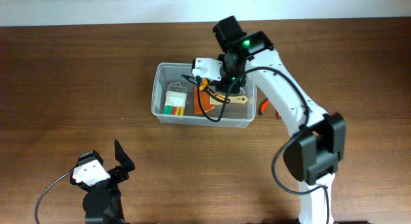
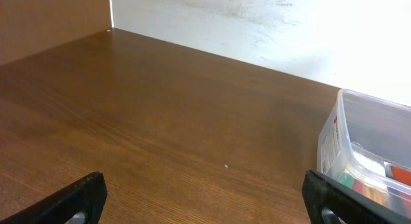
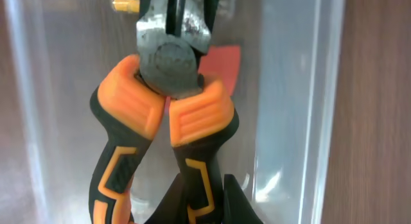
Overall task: Pack container
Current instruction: 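Carry the yellow-black pliers into the container and release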
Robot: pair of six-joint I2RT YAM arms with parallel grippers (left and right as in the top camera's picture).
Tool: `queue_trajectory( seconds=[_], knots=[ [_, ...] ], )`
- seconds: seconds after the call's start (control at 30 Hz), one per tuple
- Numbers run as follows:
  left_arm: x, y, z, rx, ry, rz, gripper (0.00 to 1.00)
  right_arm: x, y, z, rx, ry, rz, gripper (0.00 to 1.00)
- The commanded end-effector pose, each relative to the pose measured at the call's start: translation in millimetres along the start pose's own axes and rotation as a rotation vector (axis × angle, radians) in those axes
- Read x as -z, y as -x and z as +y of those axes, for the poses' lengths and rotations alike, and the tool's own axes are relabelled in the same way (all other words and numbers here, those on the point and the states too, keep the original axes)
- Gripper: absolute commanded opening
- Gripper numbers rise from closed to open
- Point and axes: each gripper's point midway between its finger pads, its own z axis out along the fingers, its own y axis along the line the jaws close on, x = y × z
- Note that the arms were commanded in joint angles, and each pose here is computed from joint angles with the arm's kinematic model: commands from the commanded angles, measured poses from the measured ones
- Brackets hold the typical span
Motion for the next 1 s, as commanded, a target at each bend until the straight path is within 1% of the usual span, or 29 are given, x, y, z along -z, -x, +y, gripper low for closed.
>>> queue_trajectory(
  seconds=[0.0, 0.17, 0.23, 0.3, 0.37, 0.4, 0.47, 0.53, 0.6, 0.63, 0.67, 0.77, 0.8, 0.87, 0.9, 0.97],
  knots=[
    [-0.1, -0.5, 0.4, -0.009, 0.003, -0.004, 0.99, -23.0, 8.7, -0.5, 0.080, 0.029, -0.044, 0.04],
    [-0.1, -0.5, 0.4, -0.009, 0.003, -0.004, 0.99, -54.6, -4.0, -17.9, 0.073, -0.003, -0.005, 0.04],
    [-0.1, -0.5, 0.3, -0.009, 0.002, -0.004, 0.99, -60.0, -9.2, -20.2, 0.064, -0.001, 0.002, 0.15],
    [-0.1, -0.5, 0.4, -0.009, 0.002, -0.004, 0.99, -61.9, -11.8, -19.8, 0.056, 0.005, 0.007, 0.21],
    [-0.1, -0.5, 0.4, -0.009, 0.003, -0.004, 0.99, -61.3, -13.4, -21.4, 0.035, 0.001, 0.010, 0.36],
    [-0.1, -0.5, 0.4, -0.009, 0.003, -0.004, 0.99, -60.3, -13.8, -23.0, 0.013, -0.008, 0.014, 0.41],
    [-0.1, -0.5, 0.4, -0.009, 0.003, -0.004, 0.99, -56.7, -15.4, -28.1, -0.062, -0.031, 0.031, 0.43],
    [-0.1, -0.5, 0.4, -0.009, 0.003, -0.004, 0.99, -45.2, -18.0, -37.0, -0.178, -0.079, 0.058, 0.43],
    [-0.1, -0.5, 0.4, -0.009, 0.003, -0.004, 0.99, -23.9, -19.7, -44.1, -0.260, -0.121, 0.080, 0.42],
    [-0.1, -0.5, 0.4, -0.009, 0.003, -0.004, 0.99, -8.3, -20.4, -48.3, -0.300, -0.145, 0.082, 0.39],
    [-0.1, -0.5, 0.4, -0.009, 0.003, -0.004, 0.99, 8.4, -20.6, -52.0, -0.342, -0.165, 0.075, 0.39],
    [-0.1, -0.5, 0.4, -0.009, 0.003, -0.004, 0.99, 72.8, -23.2, -65.8, -0.504, -0.242, 0.014, 0.39],
    [-0.1, -0.5, 0.4, -0.009, 0.003, -0.004, 0.99, 95.7, -26.0, -69.1, -0.565, -0.265, -0.015, 0.41],
    [-0.1, -0.5, 0.4, -0.009, 0.003, -0.004, 0.99, 141.6, -35.2, -75.7, -0.697, -0.313, -0.091, 0.54],
    [-0.1, -0.5, 0.3, -0.009, 0.002, -0.004, 0.99, 163.5, -43.1, -79.9, -0.765, -0.342, -0.131, 0.58],
    [-0.1, -0.5, 0.4, -0.009, 0.003, -0.004, 0.99, 202.1, -69.2, -88.5, -0.903, -0.405, -0.194, 0.59]
  ],
)
